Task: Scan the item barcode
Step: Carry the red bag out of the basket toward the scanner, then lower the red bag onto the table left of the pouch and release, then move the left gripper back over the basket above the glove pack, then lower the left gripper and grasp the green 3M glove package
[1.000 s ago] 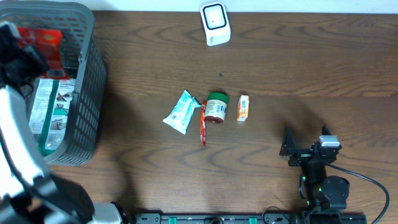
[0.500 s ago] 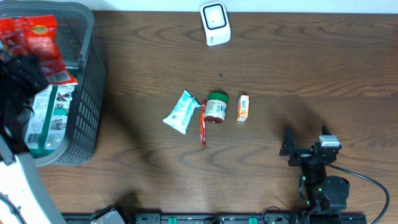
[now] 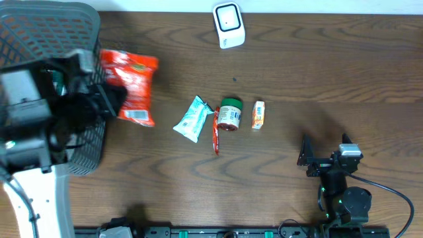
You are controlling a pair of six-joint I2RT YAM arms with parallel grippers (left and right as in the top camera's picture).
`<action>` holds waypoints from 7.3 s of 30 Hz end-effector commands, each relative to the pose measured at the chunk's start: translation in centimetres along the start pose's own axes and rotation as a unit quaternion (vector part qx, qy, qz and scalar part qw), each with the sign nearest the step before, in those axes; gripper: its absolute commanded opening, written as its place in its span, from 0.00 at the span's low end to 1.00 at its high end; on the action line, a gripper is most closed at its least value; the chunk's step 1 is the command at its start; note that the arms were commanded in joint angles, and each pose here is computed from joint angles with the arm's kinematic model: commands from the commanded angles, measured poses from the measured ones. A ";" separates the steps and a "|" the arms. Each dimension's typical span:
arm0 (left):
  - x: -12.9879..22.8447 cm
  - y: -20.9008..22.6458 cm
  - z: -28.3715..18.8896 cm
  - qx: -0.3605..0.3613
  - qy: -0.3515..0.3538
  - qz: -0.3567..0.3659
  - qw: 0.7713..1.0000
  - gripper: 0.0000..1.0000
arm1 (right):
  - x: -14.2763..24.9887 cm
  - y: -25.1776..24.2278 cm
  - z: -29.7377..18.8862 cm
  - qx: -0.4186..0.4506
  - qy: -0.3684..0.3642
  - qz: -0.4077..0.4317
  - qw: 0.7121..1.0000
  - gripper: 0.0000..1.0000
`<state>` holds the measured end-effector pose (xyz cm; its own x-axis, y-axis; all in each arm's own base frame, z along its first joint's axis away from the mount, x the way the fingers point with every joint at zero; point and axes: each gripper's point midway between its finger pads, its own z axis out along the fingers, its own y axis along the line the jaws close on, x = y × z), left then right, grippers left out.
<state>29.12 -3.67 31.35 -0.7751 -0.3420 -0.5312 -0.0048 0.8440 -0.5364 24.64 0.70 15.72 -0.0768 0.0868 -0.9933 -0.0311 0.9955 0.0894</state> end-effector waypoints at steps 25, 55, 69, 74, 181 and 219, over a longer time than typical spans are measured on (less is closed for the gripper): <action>7.6 10.0 20.4 -0.202 0.189 0.033 0.960 0.07 | 0.1 -0.3 0.0 0.006 0.000 0.005 1.000 0.99; 16.3 9.8 22.3 -0.161 0.369 -0.029 0.915 0.29 | 0.1 -0.3 0.0 0.006 0.000 0.005 1.000 0.99; 12.0 7.7 20.7 -0.152 0.296 0.004 0.943 0.64 | 0.1 -0.3 0.0 0.006 0.000 0.005 1.000 0.99; 9.6 6.8 18.6 -0.160 0.242 0.028 0.957 0.70 | 0.1 -0.3 0.0 0.006 0.000 0.005 1.000 0.99; -8.3 29.0 2.0 -0.434 0.001 -0.163 0.886 0.98 | 0.1 -0.3 0.0 0.006 0.000 0.005 1.000 0.99; 0.7 36.9 11.7 -0.425 0.223 -0.147 0.865 0.98 | 0.1 -0.3 0.0 0.006 0.000 0.005 1.000 0.99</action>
<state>36.89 22.50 5.23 -0.8114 -0.5740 -0.1106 -0.5846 0.7975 0.1491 24.64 0.70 15.72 -0.0768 0.0868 -0.9933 -0.0311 0.9955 0.0894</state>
